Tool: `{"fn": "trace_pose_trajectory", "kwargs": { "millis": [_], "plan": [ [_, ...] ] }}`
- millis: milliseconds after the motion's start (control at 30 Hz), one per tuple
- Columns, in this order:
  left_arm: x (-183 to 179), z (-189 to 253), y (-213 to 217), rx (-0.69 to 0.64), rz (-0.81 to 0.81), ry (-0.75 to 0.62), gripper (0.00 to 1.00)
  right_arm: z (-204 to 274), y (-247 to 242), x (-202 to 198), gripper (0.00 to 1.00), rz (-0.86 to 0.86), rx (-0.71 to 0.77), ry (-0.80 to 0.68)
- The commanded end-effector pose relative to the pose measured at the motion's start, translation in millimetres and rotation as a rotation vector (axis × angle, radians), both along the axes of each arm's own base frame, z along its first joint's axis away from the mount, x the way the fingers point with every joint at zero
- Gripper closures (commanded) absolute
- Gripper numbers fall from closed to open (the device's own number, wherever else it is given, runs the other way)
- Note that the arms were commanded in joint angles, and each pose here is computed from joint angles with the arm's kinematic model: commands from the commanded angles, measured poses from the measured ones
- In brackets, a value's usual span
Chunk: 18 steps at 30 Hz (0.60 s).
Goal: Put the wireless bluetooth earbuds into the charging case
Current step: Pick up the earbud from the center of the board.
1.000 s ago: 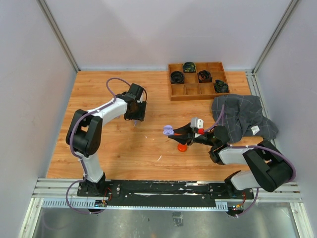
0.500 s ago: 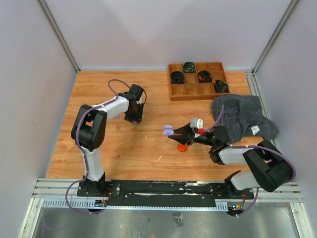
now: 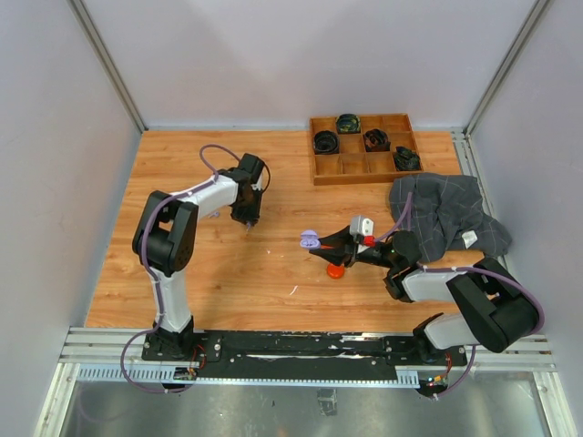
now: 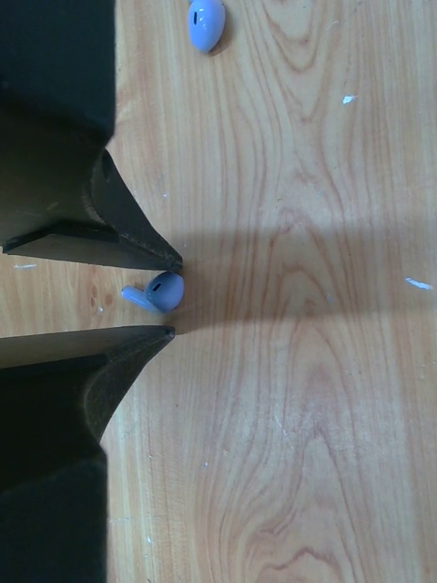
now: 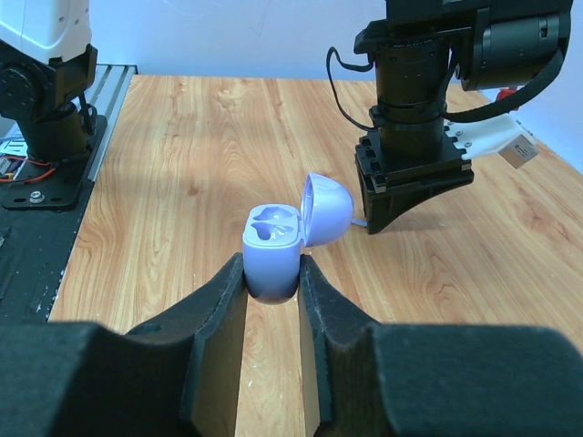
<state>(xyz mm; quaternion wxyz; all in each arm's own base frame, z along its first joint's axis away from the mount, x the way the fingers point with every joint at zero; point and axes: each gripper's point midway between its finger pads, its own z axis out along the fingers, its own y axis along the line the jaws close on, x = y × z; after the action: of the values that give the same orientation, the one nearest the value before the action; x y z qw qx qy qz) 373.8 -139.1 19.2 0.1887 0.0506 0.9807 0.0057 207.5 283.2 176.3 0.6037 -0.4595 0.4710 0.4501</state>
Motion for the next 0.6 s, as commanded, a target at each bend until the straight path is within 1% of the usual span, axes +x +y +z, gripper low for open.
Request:
{"fn": "trace_pose_trajectory", "kwargs": {
  "millis": [0,167,300,467,567],
  "plan": [
    [-19,-3,9,0.009,0.008,0.057,0.66,6,2,-4,0.86,0.003,0.013,-0.036],
    [-23,-4,9,0.005,0.009,0.062,0.75,6,1,-4,0.86,0.003,0.010,-0.033],
    [-23,3,8,-0.013,0.012,0.036,0.83,8,2,-5,0.86,0.006,0.012,-0.035],
    [-25,18,-3,-0.097,0.000,-0.028,0.85,8,2,-5,0.86,0.007,0.016,-0.033],
    [-28,31,-14,-0.182,-0.019,-0.080,0.86,8,2,-4,0.86,0.004,0.018,-0.027]
  ]
}}
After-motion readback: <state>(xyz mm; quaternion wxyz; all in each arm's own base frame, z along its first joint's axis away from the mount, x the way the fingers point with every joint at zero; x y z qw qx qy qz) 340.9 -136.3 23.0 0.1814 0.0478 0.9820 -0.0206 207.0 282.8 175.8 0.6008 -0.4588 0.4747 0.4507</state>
